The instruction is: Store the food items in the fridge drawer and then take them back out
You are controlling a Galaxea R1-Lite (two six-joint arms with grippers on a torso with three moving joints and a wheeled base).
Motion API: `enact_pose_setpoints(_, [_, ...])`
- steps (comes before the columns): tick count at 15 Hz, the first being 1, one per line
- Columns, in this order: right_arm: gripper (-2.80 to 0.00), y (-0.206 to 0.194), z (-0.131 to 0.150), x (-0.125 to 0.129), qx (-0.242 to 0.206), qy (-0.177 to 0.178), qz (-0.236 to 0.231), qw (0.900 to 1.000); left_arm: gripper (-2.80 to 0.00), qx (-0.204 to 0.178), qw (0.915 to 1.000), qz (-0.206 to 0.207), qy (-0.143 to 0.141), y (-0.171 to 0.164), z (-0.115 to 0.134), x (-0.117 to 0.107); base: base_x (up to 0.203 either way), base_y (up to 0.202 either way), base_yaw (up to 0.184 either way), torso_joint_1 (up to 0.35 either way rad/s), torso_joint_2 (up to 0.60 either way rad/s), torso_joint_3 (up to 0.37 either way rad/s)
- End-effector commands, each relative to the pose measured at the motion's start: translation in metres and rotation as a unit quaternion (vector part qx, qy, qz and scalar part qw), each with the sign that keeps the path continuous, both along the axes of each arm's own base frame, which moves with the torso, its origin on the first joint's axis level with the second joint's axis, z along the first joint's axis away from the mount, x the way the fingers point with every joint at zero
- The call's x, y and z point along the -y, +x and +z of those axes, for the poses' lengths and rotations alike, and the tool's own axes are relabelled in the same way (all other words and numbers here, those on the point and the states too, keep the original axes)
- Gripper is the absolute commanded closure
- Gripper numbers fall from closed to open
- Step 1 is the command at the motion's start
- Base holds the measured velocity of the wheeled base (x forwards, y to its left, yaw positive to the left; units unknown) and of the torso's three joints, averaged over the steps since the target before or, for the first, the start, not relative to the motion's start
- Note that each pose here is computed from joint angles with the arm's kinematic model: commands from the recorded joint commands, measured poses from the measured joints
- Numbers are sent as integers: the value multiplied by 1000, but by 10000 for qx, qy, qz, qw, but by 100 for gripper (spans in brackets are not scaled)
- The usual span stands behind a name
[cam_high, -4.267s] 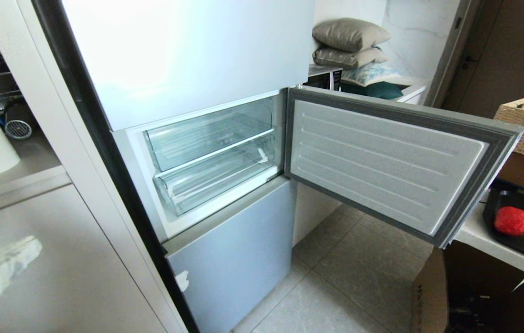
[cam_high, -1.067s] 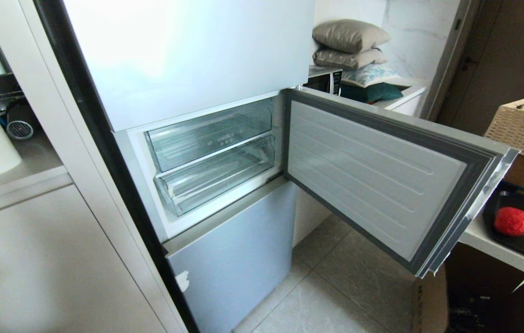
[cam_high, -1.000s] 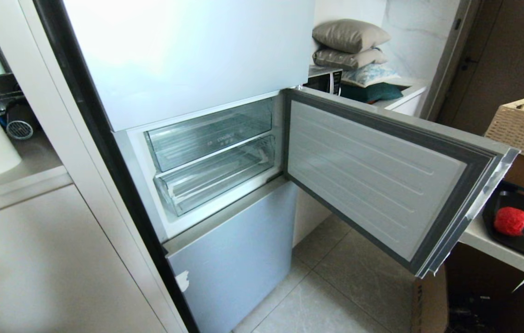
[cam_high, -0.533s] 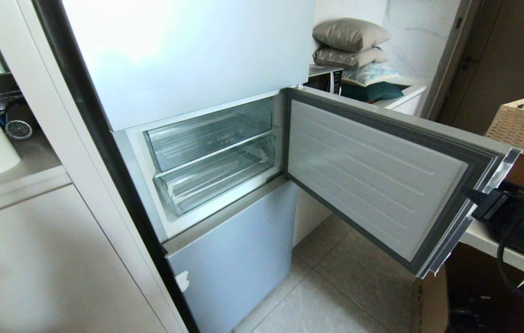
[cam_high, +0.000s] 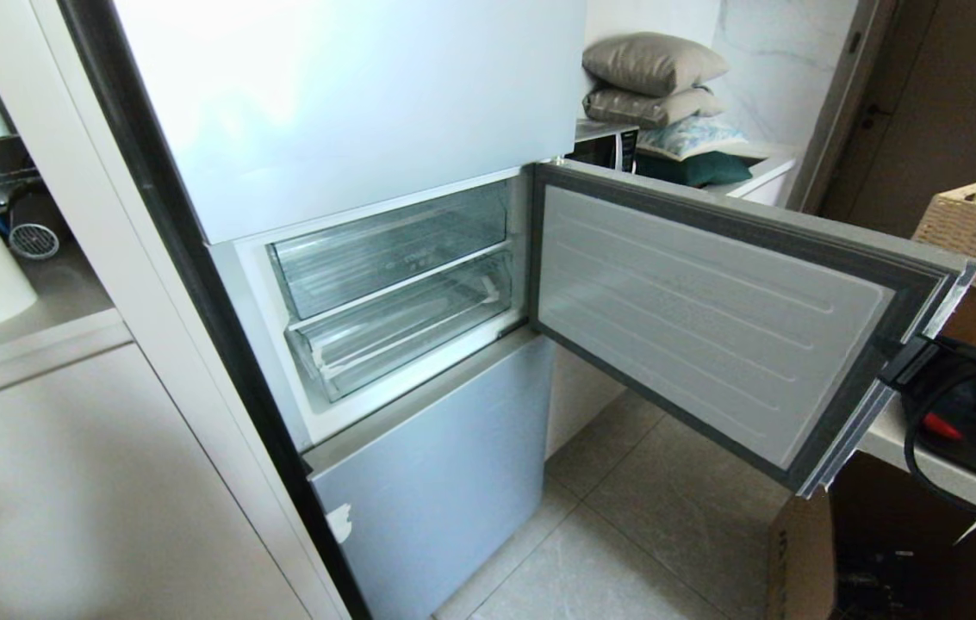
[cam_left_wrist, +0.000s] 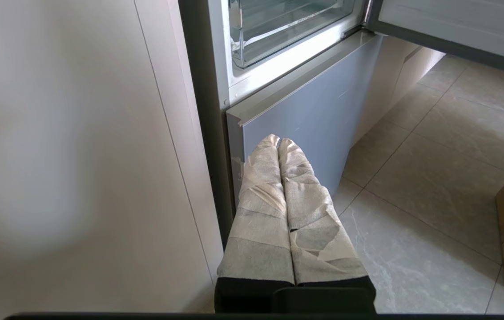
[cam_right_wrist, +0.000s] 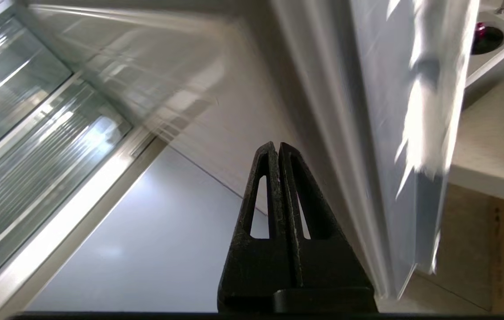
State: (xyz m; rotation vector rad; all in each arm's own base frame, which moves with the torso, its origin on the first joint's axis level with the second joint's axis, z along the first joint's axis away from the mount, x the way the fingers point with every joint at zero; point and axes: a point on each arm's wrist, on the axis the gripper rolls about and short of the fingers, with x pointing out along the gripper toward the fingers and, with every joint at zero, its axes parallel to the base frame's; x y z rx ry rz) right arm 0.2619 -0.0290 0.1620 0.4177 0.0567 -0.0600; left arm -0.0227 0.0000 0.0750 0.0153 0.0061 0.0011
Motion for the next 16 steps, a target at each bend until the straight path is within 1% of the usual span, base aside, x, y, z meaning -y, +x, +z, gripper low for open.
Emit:
enact_pose_setpoints(1, [0, -6, 4, 1, 100, -5, -33, 9999, 0, -2, 10000, 2, 0, 0, 0, 0, 0, 0, 0, 0, 0, 0])
enact_pose_setpoints(4, [0, -36, 17, -4, 383, -127, 27, 9992, 0, -2, 10000, 2, 0, 0, 0, 0, 0, 0, 0, 0, 0, 0])
enact_pose_setpoints(6, [0, -57, 19, -7, 456, -267, 31, 9986, 0, 0, 10000, 2, 0, 0, 0, 0, 0, 0, 0, 0, 0, 0])
enact_pose_setpoints(8, [0, -83, 13, -10, 441, -523, 53, 9976, 0, 0, 10000, 2, -6, 0, 0, 0, 0, 0, 0, 0, 0, 0])
enact_pose_setpoints(10, [0, -117, 6, -15, 504, -876, 243, 9946, 0, 0, 10000, 2, 0, 0, 0, 0, 0, 0, 0, 0, 0, 0])
enact_pose_setpoints(12, [0, -151, -10, -19, 427, -1218, 408, 9908, 0, 0, 10000, 2, 0, 0, 0, 0, 0, 0, 0, 0, 0, 0])
enact_pose_setpoints(14, [0, -180, -13, -23, 451, -1368, 448, 9886, 0, -2, 10000, 2, 0, 0, 0, 0, 0, 0, 0, 0, 0, 0])
enact_pose_setpoints(16, [0, -211, -26, -27, 193, -1579, 524, 9859, 0, 0, 10000, 2, 0, 0, 0, 0, 0, 0, 0, 0, 0, 0])
